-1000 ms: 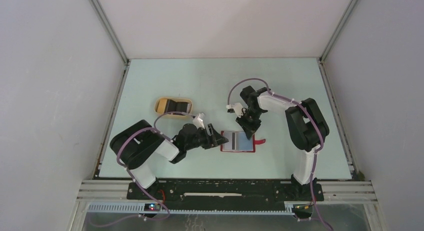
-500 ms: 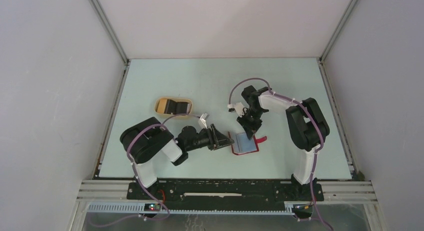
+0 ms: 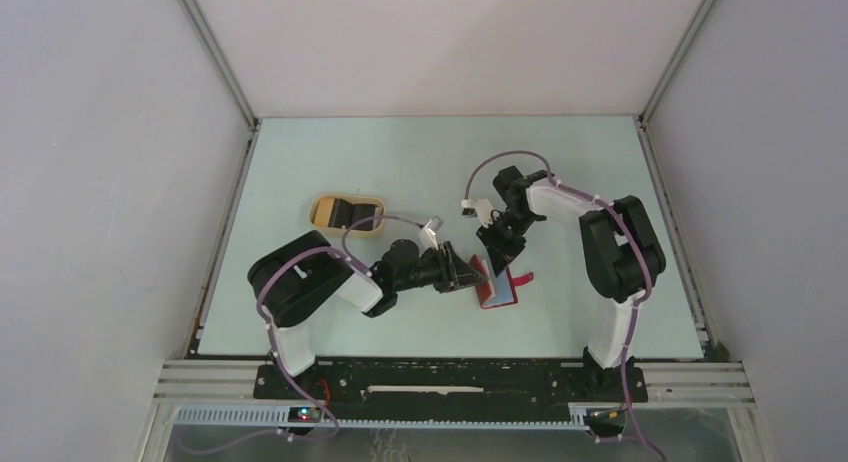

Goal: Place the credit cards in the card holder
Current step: Close the card holder at the center of the board.

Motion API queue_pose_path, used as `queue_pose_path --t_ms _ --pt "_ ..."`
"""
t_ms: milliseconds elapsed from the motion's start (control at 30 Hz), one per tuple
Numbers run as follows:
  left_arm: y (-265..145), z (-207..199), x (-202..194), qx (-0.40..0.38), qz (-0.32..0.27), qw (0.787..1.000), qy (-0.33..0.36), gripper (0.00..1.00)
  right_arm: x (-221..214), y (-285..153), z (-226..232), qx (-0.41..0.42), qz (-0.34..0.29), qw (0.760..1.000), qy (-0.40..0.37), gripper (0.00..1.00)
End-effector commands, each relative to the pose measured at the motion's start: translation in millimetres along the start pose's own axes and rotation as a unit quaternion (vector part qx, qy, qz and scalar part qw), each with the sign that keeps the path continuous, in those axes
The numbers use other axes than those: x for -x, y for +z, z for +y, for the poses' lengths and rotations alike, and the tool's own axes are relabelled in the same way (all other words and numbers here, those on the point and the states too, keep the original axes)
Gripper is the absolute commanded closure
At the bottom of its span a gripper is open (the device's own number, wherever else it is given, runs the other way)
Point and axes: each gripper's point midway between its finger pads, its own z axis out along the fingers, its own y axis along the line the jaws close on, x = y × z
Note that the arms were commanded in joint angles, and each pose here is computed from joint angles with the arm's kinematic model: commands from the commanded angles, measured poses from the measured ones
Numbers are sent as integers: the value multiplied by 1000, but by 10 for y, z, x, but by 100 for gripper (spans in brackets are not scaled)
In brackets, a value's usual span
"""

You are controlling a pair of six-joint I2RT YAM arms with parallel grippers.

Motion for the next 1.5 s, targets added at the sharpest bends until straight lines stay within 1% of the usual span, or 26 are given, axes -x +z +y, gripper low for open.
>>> queue_pose_path --t_ms 0,167,233,367,533,667,1233,1300,1333,1467 --pt "86 78 69 45 -4 998 47 55 201 -417 112 9 -83 996 -27 73" --pt "226 53 91 48 10 997 64 55 205 -806 -5 -20 -136 990 -17 70" --pt "291 103 86 58 17 996 70 55 156 -923 -81 -29 -154 988 -6 68" --pt "374 224 81 88 30 992 88 56 -24 -1004 -211 -28 -170 985 25 62" --pt "381 320 65 142 42 980 135 57 -264 -807 -285 -11 -142 988 58 60" --pt "380 374 55 165 47 973 153 59 -353 -664 -375 -12 -113 990 81 60" --pt "393 366 72 169 42 971 165 60 -567 -409 -381 7 -43 993 108 63" --pt "391 358 79 168 42 971 167 60 -575 -390 -374 7 -37 994 107 66" --pt "391 344 92 167 40 971 169 60 -579 -383 -373 7 -35 994 106 69" --pt "352 246 174 160 24 968 191 60 -574 -364 -356 10 -33 994 104 91"
